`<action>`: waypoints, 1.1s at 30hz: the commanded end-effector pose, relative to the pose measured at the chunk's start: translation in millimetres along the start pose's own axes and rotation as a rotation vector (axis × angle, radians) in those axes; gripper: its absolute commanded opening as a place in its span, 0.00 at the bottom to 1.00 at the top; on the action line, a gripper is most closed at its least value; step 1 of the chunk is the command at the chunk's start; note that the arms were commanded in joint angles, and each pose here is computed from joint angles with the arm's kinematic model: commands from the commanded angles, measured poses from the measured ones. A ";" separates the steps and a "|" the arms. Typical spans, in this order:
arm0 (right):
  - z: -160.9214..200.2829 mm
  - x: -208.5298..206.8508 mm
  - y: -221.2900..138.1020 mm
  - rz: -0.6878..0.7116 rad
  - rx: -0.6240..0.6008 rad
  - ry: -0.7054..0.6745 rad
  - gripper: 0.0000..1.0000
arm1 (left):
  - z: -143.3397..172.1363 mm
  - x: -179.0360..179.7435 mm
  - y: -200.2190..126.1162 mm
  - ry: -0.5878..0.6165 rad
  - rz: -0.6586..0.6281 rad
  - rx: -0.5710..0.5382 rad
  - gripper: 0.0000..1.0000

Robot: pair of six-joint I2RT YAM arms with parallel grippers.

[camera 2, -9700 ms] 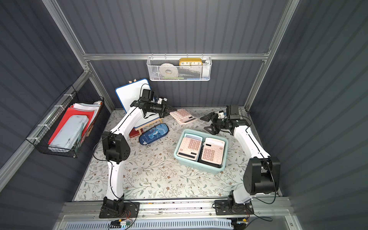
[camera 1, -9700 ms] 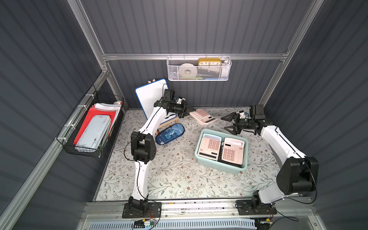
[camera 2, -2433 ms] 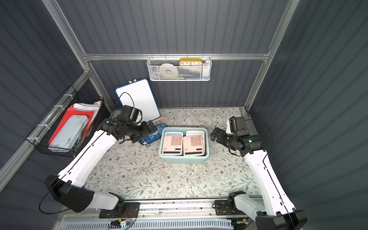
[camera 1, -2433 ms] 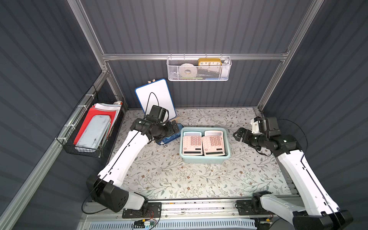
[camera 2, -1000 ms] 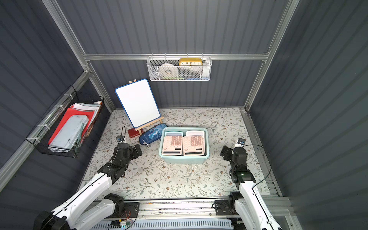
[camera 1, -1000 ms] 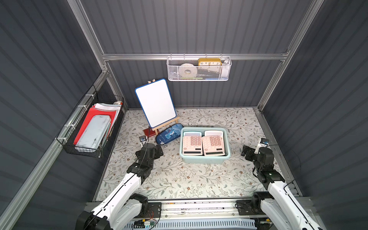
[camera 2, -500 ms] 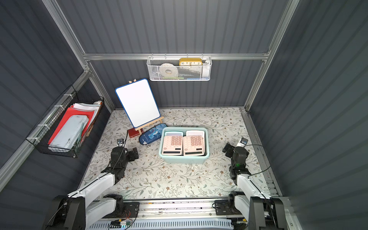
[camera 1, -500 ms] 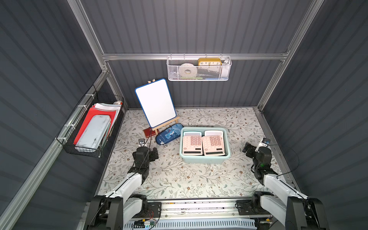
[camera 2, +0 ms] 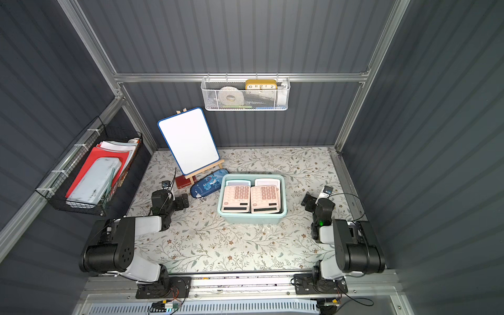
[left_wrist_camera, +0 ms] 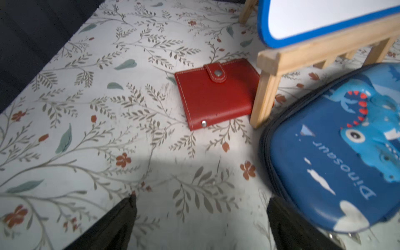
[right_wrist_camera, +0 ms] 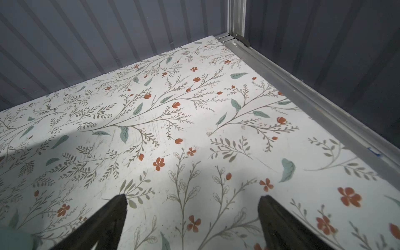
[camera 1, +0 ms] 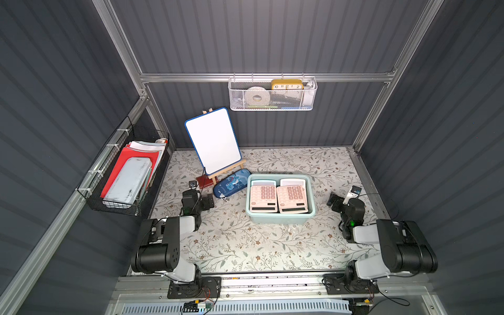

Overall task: Put the calculator in the storage box
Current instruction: Reset both arms

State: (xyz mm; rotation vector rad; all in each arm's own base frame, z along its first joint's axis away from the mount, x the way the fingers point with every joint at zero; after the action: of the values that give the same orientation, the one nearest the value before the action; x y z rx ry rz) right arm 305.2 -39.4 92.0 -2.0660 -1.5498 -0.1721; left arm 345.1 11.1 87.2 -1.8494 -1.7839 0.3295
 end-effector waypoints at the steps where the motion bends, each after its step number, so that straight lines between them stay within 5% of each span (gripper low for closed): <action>1: -21.7 13.9 0.3 -0.099 -0.142 0.000 0.99 | -3.9 5.5 10.9 0.001 0.000 -0.050 0.99; 9: -18.6 32.7 19.8 -0.140 0.065 -0.068 0.99 | 8.1 4.3 10.1 -0.011 0.037 -0.102 0.99; 33: -14.8 42.9 22.0 -0.160 0.084 -0.119 0.99 | 10.5 17.7 15.7 -0.078 -0.037 -0.044 0.99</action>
State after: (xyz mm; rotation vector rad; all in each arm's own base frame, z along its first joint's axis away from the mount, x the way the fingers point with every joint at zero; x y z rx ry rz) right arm 337.9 -15.9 111.3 -1.9200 -1.7461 -0.0455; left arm 349.7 28.3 69.5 -1.8580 -1.8620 0.3615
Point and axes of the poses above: each gripper's point midway between its finger pads, its own y axis out along the fingers, its own x axis along the line the jaws close on, z = x × y, the point moved 6 cm from there along -y, back along the fingers, and after that the axes turned 15 degrees about y, right-handed, at the moved point
